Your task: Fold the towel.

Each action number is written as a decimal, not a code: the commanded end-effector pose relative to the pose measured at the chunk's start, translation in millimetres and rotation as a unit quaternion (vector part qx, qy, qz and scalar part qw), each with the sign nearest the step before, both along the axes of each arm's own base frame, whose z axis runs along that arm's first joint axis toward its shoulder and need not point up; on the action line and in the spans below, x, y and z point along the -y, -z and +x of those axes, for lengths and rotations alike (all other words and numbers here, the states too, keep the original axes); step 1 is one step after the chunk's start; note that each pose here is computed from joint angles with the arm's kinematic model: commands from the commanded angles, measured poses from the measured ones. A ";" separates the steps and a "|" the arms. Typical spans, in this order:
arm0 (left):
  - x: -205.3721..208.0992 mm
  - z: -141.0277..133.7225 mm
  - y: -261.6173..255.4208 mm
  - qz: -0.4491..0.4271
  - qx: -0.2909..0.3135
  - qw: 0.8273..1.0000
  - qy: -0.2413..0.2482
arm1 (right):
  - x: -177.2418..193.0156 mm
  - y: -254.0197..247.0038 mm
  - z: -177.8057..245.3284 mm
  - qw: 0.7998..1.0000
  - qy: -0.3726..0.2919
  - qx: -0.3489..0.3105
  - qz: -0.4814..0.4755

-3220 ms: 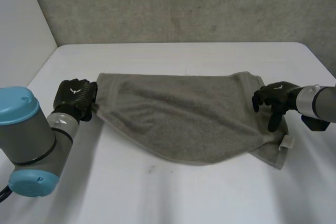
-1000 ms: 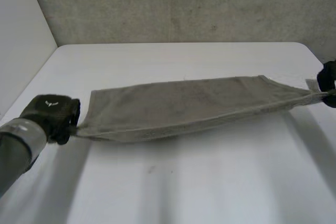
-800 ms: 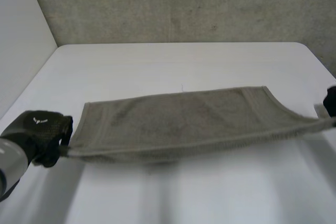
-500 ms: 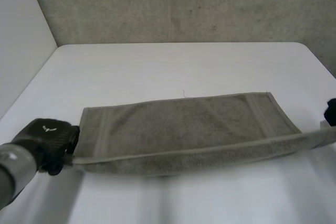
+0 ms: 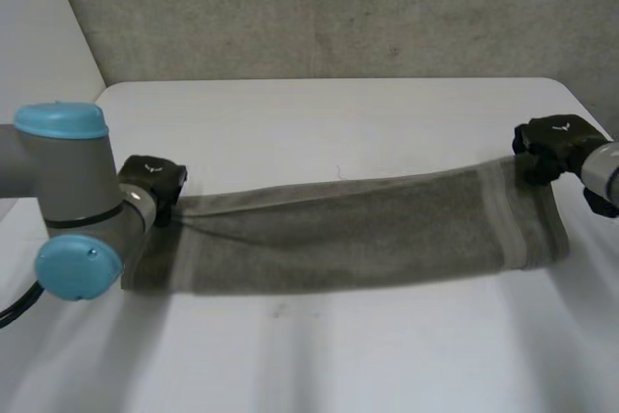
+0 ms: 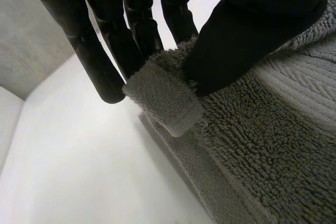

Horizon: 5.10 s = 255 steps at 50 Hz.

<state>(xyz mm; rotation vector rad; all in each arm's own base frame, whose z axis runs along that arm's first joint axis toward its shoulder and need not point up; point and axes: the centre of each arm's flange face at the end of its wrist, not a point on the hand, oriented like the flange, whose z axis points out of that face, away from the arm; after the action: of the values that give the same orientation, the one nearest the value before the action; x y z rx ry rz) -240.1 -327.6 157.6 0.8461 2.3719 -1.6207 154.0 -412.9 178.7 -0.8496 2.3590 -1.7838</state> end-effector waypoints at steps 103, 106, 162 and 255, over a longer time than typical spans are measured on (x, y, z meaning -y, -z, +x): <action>-76.6 21.0 -43.9 -0.095 -0.157 0.983 -0.023 | -52.8 61.7 -53.0 0.994 -0.030 -0.095 -0.039; -77.4 20.8 -43.1 -0.094 -0.157 0.983 -0.022 | -48.1 56.6 -65.2 0.994 -0.008 -0.100 -0.043; -72.9 -29.8 -62.9 -0.126 -0.187 0.973 0.047 | -180.2 0.9 191.1 0.967 -0.242 0.057 -0.048; -104.1 -113.3 -21.4 -0.033 -0.280 0.949 0.140 | -155.3 -23.7 113.9 0.973 -0.107 0.199 0.049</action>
<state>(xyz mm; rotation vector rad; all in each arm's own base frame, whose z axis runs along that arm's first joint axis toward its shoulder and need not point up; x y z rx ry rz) -344.2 -229.4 202.8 0.7526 2.4703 -2.3657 281.9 -249.3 209.3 -0.7135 1.9328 -1.6417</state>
